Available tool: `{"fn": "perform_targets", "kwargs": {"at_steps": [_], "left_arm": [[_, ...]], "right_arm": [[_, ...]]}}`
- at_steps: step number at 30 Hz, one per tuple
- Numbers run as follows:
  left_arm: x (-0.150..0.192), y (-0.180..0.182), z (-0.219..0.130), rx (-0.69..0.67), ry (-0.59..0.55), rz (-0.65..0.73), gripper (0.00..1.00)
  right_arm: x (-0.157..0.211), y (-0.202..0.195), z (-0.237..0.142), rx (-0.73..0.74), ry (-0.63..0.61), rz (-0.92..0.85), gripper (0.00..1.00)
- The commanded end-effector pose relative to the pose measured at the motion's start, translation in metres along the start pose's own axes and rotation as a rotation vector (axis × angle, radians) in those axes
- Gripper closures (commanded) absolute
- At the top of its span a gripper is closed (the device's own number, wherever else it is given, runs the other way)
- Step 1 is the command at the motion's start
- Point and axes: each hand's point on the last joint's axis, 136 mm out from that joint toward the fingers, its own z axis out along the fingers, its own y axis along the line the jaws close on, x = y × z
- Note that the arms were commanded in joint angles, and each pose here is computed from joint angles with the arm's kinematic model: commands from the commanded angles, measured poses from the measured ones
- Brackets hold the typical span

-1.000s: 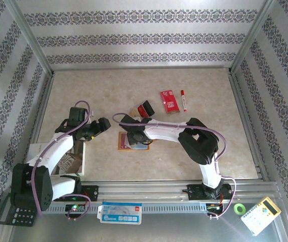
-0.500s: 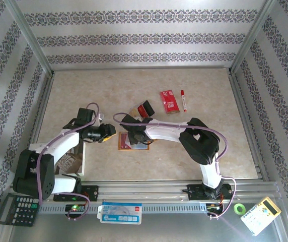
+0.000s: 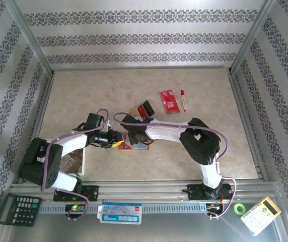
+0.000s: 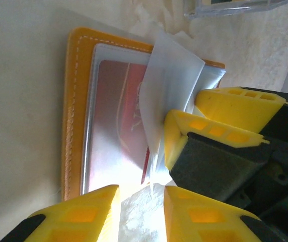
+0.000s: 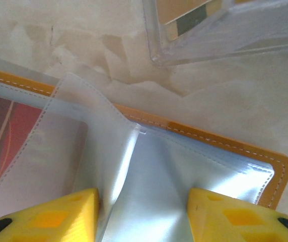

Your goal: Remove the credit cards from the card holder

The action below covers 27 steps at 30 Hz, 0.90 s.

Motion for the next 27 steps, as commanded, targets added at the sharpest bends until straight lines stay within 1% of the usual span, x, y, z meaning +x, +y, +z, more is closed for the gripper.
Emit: {"fn": "perform_targets", "kwargs": {"at_steps": [1, 3, 5, 9, 14, 18, 22, 26, 27], "left_arm": [[-0.002, -0.014, 0.008, 0.056, 0.010, 0.023, 0.75], [-0.003, -0.015, 0.011, 0.053, 0.016, 0.027, 0.80], [-0.005, -0.012, 0.013, 0.032, 0.012, 0.022, 0.81], [-0.007, -0.013, 0.017, 0.030, 0.017, 0.026, 0.82], [-0.005, -0.014, 0.023, 0.035, 0.033, 0.028, 0.81], [-0.008, -0.019, 0.025, 0.062, 0.030, 0.021, 0.80], [-0.010, -0.026, 0.025, 0.087, 0.023, 0.024, 0.79], [-0.012, -0.037, 0.022, 0.114, -0.012, 0.036, 0.73], [-0.012, -0.042, 0.022, 0.124, -0.022, 0.046, 0.70]], "right_arm": [[0.028, -0.014, 0.018, 0.018, 0.107, 0.016, 0.50], [0.028, -0.015, 0.018, 0.017, 0.107, 0.021, 0.50], [0.027, -0.014, 0.018, 0.012, 0.102, 0.022, 0.50], [0.025, -0.012, 0.016, 0.005, 0.096, 0.026, 0.51], [0.010, -0.003, 0.001, -0.048, 0.058, 0.044, 0.51], [-0.012, 0.005, -0.025, -0.101, -0.018, 0.082, 0.50], [-0.032, -0.001, -0.055, -0.130, -0.119, 0.150, 0.49], [-0.042, -0.020, -0.079, -0.125, -0.212, 0.221, 0.48], [-0.041, -0.027, -0.082, -0.116, -0.230, 0.240, 0.48]]}}
